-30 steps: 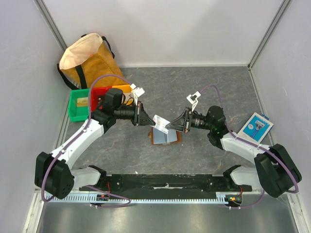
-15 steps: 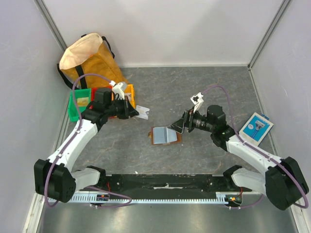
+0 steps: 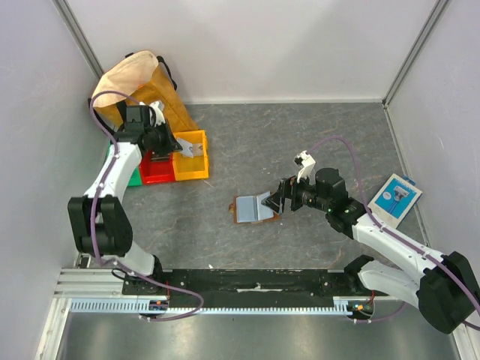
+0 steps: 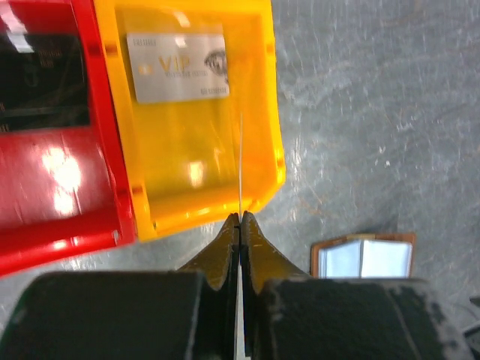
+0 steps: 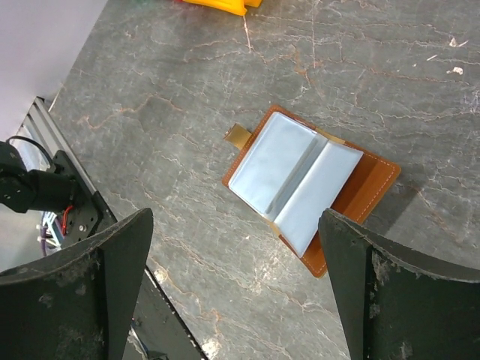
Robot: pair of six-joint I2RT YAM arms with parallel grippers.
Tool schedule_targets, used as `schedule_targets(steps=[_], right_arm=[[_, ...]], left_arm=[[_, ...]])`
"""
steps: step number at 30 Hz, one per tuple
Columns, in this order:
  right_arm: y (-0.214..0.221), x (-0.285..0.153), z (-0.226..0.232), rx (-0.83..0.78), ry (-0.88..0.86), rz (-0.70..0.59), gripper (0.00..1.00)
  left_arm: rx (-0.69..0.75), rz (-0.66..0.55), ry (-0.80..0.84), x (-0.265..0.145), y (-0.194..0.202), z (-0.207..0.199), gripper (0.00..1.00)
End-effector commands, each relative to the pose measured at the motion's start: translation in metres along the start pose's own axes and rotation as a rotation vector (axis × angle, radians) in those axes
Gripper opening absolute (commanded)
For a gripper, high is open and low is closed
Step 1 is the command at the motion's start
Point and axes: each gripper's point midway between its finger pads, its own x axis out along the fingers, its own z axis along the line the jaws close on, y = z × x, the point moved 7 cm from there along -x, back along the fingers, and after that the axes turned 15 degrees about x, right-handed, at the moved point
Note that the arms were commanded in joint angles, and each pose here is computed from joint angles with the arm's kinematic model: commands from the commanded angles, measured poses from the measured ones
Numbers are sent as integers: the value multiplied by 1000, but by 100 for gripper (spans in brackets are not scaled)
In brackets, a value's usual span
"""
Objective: Take the credit cards out of the card holder
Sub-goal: Place the credit card in the storage box.
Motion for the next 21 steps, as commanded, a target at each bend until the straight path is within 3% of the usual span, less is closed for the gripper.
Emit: schedule_targets(steps=[1,14,21], right_arm=[[-7,0,2,-64,31,-45,98],[-5,1,-1,-74,41,-30,98],[-5,2,-3,-75,48,-30,98]], left_arm=[[49,13,-22,14,-28,20,2],[-1,149,84,73,-20,25,2],[15,197,121,93,-13,-1,2]])
